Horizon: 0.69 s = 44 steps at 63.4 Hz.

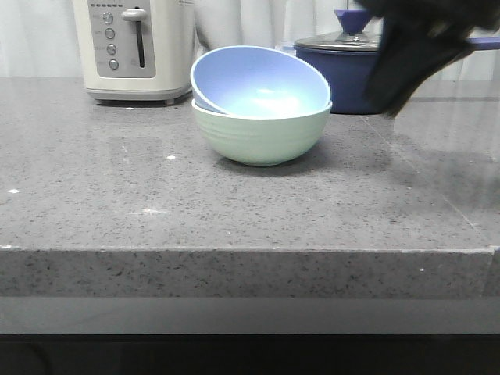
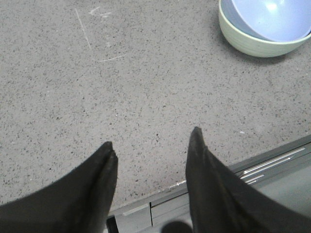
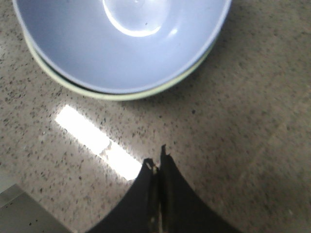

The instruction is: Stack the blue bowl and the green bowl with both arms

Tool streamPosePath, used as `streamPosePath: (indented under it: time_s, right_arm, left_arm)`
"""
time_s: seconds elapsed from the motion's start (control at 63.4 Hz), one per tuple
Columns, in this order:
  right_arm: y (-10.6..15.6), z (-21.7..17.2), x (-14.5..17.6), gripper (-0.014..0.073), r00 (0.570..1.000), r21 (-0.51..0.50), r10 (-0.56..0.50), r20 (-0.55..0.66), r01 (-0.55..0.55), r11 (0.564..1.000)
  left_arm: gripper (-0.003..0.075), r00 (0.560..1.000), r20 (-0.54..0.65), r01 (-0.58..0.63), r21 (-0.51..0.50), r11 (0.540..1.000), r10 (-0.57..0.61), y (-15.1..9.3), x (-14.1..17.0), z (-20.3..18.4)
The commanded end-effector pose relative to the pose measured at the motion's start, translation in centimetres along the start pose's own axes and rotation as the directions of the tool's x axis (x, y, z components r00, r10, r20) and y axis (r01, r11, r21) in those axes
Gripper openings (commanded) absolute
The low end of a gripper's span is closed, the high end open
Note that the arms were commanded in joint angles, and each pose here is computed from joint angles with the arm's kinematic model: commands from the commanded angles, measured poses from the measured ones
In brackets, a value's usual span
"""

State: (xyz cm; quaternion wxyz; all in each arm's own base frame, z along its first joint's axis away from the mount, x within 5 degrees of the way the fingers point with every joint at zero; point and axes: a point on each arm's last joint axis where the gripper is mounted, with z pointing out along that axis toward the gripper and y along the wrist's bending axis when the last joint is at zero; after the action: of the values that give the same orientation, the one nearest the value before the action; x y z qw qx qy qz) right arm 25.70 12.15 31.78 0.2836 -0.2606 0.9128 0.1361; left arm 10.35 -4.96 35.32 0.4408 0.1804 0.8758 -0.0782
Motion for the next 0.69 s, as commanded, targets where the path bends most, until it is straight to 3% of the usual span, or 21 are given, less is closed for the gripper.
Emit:
streamPosePath:
  time_s: [0.0,0.126,0.284,0.505,0.678]
  right_arm:
    - [0.4,-4.7,0.1,-0.0061,0.996,0.063,0.007,0.092,-0.013,0.998]
    - [0.7,-7.7,2.1,-0.0061,0.988,0.120,0.065,0.138,-0.082,0.989]
    - [1.6,-10.5,5.2,-0.0061,0.955,0.108,0.138,0.262,-0.171,0.979]
    - [2.6,-13.4,9.2,-0.0063,0.891,0.099,0.109,0.441,-0.169,0.981]
    - [3.0,-14.3,11.1,-0.0063,0.862,0.101,0.092,0.499,-0.163,0.982]
  left_arm:
    - [0.0334,0.993,0.118,0.000,0.015,1.000,-0.002,-0.1,-1.4,-0.6]
    - [0.0334,0.989,0.150,-0.006,0.014,1.000,0.004,-0.1,-1.7,-0.6]
    - [0.0334,0.984,0.178,-0.007,0.020,1.000,0.004,-0.2,-1.9,-0.7]
    - [0.0334,0.981,0.194,-0.008,0.024,1.000,0.003,-0.2,-2.1,-0.7]
    - [0.0334,0.975,0.220,-0.010,0.030,0.999,0.003,-0.3,-2.2,-0.7]
